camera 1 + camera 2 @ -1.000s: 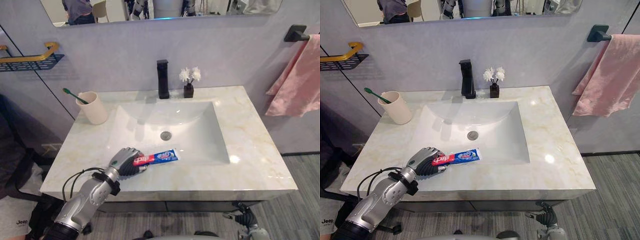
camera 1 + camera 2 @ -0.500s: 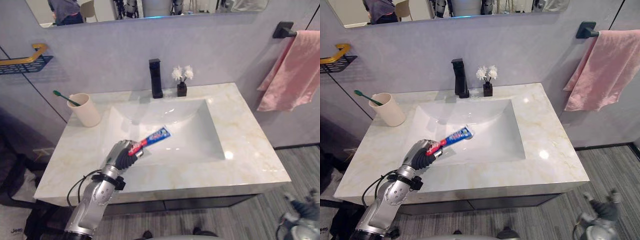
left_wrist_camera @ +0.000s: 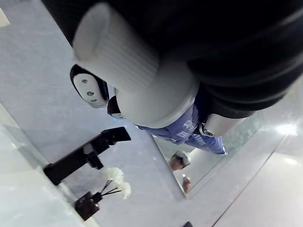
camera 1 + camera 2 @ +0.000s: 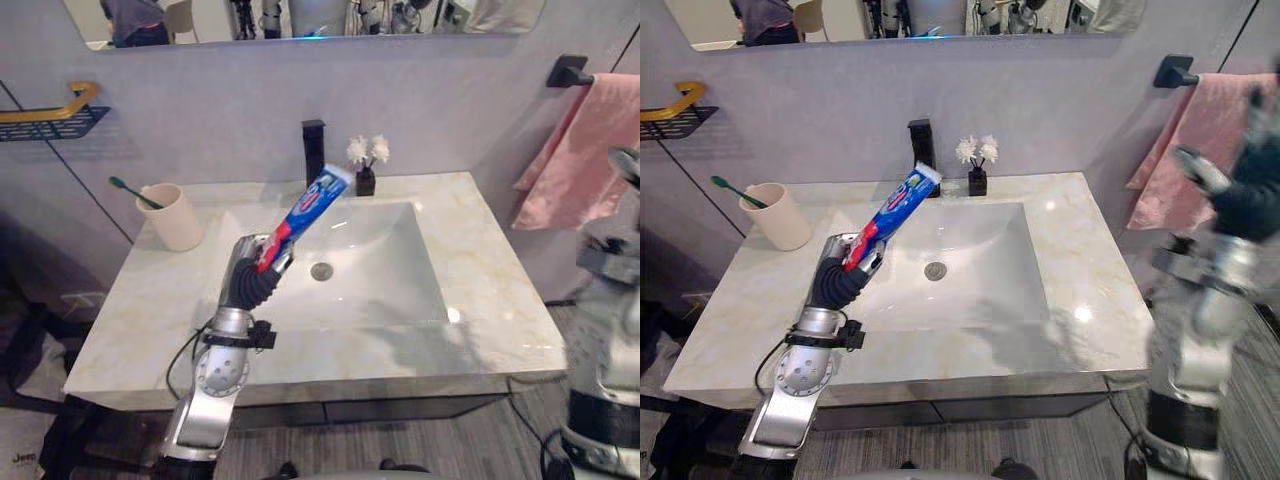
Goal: Organize washtable
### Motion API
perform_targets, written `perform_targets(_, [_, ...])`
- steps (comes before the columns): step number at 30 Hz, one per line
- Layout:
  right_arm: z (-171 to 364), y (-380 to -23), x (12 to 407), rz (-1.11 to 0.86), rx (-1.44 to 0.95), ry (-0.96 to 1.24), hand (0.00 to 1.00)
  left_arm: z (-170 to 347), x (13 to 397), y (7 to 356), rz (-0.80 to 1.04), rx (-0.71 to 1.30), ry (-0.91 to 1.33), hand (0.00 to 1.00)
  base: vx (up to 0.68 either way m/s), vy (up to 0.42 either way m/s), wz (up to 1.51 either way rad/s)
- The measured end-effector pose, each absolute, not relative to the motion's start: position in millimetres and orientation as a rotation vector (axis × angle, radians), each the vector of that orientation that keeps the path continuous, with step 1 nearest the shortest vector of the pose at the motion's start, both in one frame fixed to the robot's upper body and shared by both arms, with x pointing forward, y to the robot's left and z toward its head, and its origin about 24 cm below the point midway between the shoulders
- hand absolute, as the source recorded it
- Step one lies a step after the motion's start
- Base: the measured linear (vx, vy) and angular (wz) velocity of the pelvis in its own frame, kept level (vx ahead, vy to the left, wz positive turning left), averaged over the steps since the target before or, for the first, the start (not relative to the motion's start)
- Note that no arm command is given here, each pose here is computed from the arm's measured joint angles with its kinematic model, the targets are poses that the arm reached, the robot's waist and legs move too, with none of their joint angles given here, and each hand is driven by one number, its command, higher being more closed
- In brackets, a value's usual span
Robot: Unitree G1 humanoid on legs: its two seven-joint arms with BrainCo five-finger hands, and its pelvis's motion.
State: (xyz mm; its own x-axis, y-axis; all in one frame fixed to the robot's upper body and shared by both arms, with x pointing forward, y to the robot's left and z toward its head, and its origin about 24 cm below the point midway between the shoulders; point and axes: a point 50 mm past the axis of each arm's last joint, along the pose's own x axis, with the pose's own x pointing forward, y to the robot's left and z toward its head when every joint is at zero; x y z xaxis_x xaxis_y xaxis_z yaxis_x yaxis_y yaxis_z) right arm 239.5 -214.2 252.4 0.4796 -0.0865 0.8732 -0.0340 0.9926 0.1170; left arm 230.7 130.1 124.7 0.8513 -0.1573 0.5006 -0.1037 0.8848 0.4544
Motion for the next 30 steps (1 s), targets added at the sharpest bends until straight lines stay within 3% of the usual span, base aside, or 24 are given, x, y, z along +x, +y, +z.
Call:
perform_targets(4, [248.0, -145.3, 256.5, 0.276, 0.247, -0.974, 0.00, 134.0, 232.1, 106.7, -0.066, 0.410, -0.622, 1.00, -0.01, -0.013, 0.17])
perform_targets(10, [213.1, -87.9, 269.2, 0.445, 0.401, -0.735, 0.00, 136.5, 229.8, 81.9, -0.128, 0.339, -0.651, 1.00, -0.01, -0.012, 0.15])
perform_targets(23, [184.3, -60.4, 283.3, 0.376, 0.499, -0.553, 0.00, 131.0, 232.2, 69.3, -0.085, 0.291, -0.621, 1.00, -0.05, -0.005, 0.06])
perform_targets(24, [183.8, -59.6, 283.3, 0.371, 0.505, -0.549, 1.00, 130.7, 232.3, 68.8, -0.085, 0.289, -0.618, 1.00, -0.02, -0.008, 0.03])
perform_targets(30, [167.6, -53.9, 285.8, 0.382, 0.570, -0.463, 1.00, 120.9, 233.6, 63.7, -0.112, 0.302, -0.577, 1.00, 0.00, -0.007, 0.04])
